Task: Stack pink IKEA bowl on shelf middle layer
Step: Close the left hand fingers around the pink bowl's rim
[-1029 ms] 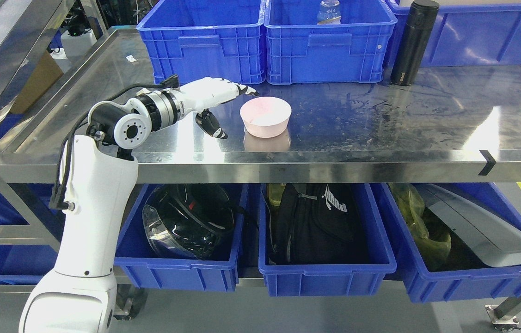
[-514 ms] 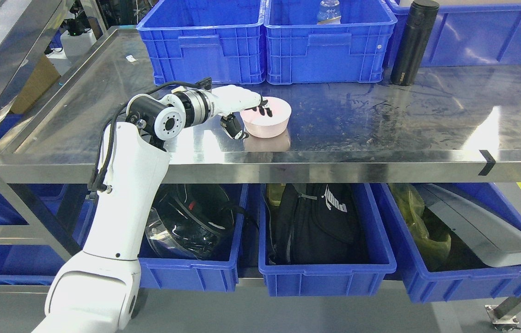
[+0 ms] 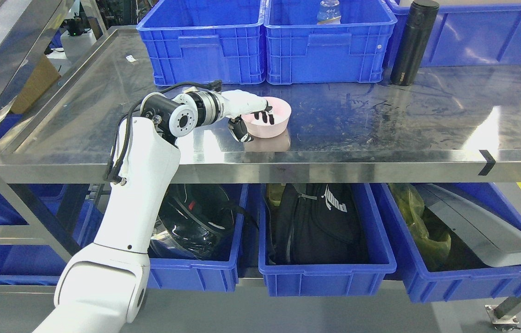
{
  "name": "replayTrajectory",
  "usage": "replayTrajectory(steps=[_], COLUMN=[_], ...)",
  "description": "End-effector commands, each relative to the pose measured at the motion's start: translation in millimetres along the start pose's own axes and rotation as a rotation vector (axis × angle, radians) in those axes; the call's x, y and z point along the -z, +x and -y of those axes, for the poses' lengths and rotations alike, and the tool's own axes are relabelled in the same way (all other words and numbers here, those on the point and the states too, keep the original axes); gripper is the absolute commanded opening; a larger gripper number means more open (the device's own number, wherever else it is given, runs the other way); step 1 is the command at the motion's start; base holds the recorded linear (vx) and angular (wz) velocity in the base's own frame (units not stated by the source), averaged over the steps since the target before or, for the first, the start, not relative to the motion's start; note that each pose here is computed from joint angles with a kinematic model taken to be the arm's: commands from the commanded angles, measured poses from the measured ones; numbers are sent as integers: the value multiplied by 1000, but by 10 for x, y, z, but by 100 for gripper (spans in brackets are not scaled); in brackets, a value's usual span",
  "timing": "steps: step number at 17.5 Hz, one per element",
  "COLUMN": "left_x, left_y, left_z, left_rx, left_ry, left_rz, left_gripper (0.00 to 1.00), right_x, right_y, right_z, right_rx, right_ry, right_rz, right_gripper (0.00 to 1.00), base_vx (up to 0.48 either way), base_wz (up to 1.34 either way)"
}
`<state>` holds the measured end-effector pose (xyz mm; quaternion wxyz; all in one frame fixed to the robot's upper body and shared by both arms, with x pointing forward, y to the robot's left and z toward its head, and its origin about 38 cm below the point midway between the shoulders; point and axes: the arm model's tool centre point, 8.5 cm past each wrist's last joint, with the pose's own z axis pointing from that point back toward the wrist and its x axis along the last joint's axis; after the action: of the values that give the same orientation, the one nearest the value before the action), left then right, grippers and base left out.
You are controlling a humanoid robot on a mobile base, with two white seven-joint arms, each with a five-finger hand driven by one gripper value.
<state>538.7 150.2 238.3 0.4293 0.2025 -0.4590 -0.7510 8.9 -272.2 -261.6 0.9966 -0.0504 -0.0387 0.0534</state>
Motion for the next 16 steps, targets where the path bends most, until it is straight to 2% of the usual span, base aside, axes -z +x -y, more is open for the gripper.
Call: replayTrajectory(steps=[1, 4, 6, 9, 13, 16], left_x=[134, 64, 0, -190, -656, -1003], left_y=[-4, -95, -138, -263, -319, -224], left_z=[215, 196, 148, 36, -345, -568], left_rx=[-16, -20, -12, -5, 19, 54], left_ry=[-69, -37, -6, 78, 333, 480], left_rz=[21, 53, 72, 103, 183, 217], left_gripper=[36, 12, 1, 0, 1, 0], right_x=[5, 5, 4, 4, 5, 4], right_y=[29, 29, 19, 19, 29, 19], right_z=[114, 114, 113, 113, 114, 113], right_rx=[-1, -1, -1, -1, -1, -1], right_ry=[-18, -18, -18, -18, -18, -18], right_rz=[13, 13, 11, 11, 13, 11], right_gripper=[100, 100, 100, 100, 100, 100], base_vx=[0, 0, 0, 0, 0, 0], base_wz=[0, 0, 0, 0, 0, 0])
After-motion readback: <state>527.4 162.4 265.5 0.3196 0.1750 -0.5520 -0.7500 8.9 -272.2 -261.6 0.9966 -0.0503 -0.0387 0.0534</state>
